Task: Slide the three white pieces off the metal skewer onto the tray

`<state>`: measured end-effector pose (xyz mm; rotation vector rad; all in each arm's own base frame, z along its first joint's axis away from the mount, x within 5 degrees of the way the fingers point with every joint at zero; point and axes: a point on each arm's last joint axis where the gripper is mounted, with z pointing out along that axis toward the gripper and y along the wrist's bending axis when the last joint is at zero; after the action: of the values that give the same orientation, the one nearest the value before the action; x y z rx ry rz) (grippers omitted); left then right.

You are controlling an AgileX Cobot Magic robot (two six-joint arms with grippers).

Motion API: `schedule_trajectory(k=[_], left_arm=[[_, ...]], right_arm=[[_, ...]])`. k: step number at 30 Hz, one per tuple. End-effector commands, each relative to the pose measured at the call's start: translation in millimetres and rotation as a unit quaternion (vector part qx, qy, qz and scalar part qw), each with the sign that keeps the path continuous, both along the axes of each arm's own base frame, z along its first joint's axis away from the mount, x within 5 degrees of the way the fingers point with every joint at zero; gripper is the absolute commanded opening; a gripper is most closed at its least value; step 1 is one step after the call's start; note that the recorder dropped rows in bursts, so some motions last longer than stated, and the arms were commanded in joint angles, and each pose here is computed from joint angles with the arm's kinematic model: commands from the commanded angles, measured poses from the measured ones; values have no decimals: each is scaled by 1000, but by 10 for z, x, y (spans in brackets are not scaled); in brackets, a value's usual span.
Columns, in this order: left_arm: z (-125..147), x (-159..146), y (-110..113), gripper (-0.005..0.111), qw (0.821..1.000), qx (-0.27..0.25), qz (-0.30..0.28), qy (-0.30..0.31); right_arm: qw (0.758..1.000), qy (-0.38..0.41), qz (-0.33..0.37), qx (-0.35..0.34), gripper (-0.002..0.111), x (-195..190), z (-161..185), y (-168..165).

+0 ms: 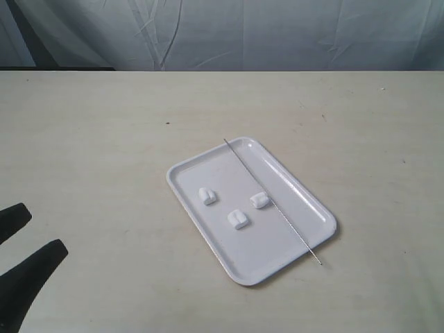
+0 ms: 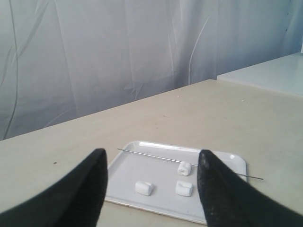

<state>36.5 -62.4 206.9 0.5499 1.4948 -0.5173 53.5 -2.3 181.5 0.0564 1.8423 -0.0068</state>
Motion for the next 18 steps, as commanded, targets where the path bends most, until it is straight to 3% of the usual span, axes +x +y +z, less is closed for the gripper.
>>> schedule_trajectory(k=[1, 12, 18], left_arm=[[-9, -2, -3, 54, 1000, -6, -2, 2], [-11, -2, -3, 54, 1000, -5, -2, 2], [-15, 107, 169, 54, 994, 13, 109, -7]], right_arm=[[1000, -3, -2, 8, 22, -3, -3, 2], [1000, -3, -2, 8, 22, -3, -3, 2], [1000, -3, -2, 8, 22, -3, -3, 2]])
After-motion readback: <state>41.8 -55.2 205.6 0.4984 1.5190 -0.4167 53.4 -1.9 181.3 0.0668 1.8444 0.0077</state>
